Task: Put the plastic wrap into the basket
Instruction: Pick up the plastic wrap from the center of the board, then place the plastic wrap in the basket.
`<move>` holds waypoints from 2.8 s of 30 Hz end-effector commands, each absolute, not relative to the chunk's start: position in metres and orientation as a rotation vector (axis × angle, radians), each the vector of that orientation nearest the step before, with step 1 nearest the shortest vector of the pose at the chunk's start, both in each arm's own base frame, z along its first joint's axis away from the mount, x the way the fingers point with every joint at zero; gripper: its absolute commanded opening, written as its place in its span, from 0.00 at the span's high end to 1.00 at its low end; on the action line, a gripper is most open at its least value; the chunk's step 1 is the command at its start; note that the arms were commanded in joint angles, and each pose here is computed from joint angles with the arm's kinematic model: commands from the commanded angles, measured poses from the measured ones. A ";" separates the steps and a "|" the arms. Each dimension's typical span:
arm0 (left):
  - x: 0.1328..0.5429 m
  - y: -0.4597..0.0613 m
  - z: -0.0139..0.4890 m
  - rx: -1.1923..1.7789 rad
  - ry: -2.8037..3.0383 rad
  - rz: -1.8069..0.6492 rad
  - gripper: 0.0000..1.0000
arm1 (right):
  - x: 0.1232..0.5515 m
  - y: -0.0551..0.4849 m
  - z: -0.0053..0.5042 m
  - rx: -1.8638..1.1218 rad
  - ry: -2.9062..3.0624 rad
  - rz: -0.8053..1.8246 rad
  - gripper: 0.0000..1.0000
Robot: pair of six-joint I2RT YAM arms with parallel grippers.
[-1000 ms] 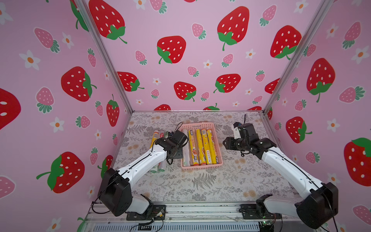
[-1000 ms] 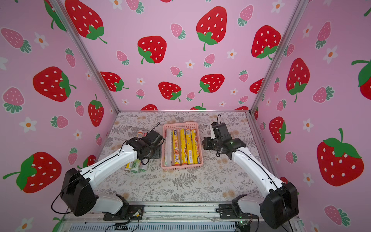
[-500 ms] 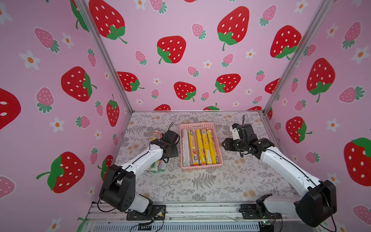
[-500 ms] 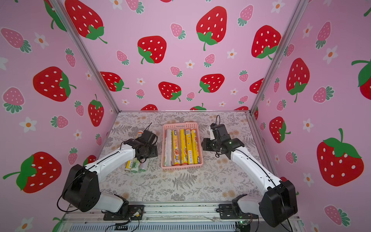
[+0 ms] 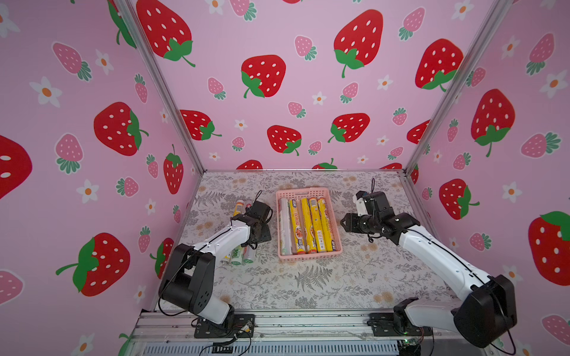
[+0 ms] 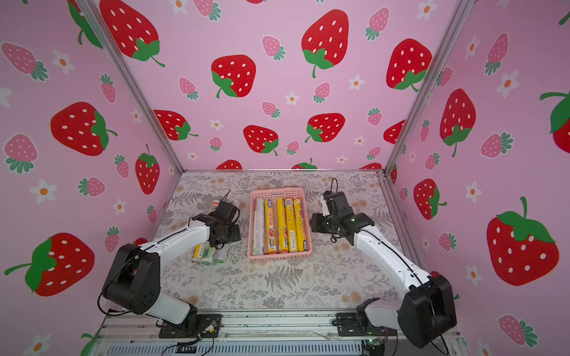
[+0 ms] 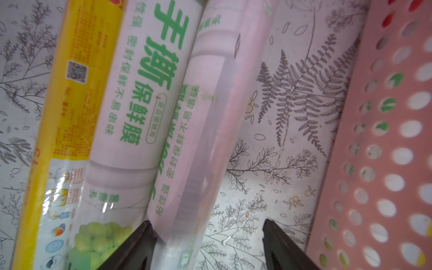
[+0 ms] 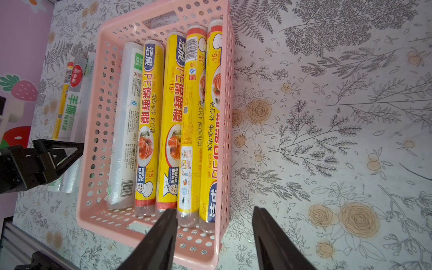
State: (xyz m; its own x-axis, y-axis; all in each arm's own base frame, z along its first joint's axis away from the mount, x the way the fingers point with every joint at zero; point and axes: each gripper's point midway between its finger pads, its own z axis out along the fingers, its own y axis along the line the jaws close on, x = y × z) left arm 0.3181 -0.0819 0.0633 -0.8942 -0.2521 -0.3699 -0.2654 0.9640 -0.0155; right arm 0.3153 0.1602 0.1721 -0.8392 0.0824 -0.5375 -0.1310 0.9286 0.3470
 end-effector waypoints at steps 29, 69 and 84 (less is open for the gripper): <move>0.313 -0.119 0.004 -0.376 2.859 0.029 0.51 | 0.315 0.150 0.167 -0.024 2.529 0.412 0.44; 0.343 -0.255 0.183 -0.114 2.616 -0.445 0.65 | 0.341 0.161 0.227 -0.067 2.408 0.474 0.44; 0.368 -0.327 0.133 -0.120 2.640 -0.514 0.66 | 0.335 0.153 0.216 -0.057 2.426 0.434 0.44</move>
